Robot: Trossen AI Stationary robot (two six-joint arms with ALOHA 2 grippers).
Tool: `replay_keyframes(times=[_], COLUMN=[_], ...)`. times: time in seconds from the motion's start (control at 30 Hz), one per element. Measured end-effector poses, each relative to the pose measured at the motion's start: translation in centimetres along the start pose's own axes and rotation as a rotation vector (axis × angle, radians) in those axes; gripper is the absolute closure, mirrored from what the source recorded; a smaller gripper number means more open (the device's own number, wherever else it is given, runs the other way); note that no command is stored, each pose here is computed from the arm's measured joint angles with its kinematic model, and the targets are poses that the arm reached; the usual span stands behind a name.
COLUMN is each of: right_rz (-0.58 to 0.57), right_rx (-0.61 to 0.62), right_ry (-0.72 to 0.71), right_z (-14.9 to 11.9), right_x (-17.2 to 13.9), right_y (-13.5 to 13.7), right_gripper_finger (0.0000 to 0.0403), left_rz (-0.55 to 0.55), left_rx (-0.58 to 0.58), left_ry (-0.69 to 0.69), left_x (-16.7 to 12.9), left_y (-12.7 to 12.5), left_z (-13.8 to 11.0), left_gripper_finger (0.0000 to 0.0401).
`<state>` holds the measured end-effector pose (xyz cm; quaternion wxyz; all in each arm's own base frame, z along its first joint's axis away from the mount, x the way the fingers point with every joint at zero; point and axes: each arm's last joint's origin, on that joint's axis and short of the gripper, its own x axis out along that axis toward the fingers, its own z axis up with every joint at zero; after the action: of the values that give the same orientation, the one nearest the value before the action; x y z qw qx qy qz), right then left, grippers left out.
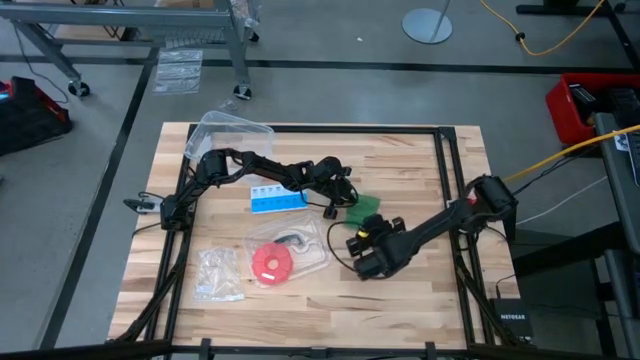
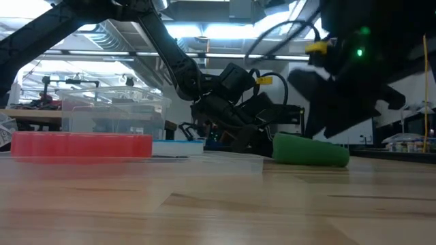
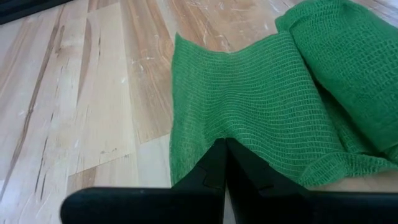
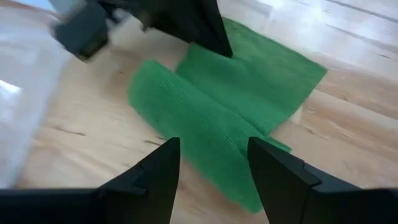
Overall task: Roll bandage
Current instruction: Roll the green bandage
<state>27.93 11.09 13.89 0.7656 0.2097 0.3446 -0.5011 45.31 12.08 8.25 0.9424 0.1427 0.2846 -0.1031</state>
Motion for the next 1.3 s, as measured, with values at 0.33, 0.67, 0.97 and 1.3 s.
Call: replay_keyframes(times=[0.33, 0.67, 0.97, 1.3], right_rz=[-0.102, -0.205, -0.236, -0.231], right_rx=[-0.031, -0.03, -0.034, -0.028], right_ry=[-0.003, -0.017, -0.015, 0.024], right_z=[-0.3, 1.3, 2.2, 2.0], right_x=[2.5, 3.9, 4.8, 4.8], right_y=[0.0, -0.9, -1.2, -1.1], right_gripper_finger=[0.021, 0.021, 0.021, 0.021], left_rz=[0.004, -0.003, -0.008, 0.131], left_rx=[-0.004, 0.001, 0.011, -0.014], left_ry=[0.002, 0.006, 0.004, -0.04], left_x=[0.0, 0.2, 0.3, -0.4], left_y=[0.0, -0.6, -0.8, 1.6], left_z=[0.0, 0.3, 0.4, -0.1], left_gripper_finger=[0.04, 0.04, 0.04, 0.04])
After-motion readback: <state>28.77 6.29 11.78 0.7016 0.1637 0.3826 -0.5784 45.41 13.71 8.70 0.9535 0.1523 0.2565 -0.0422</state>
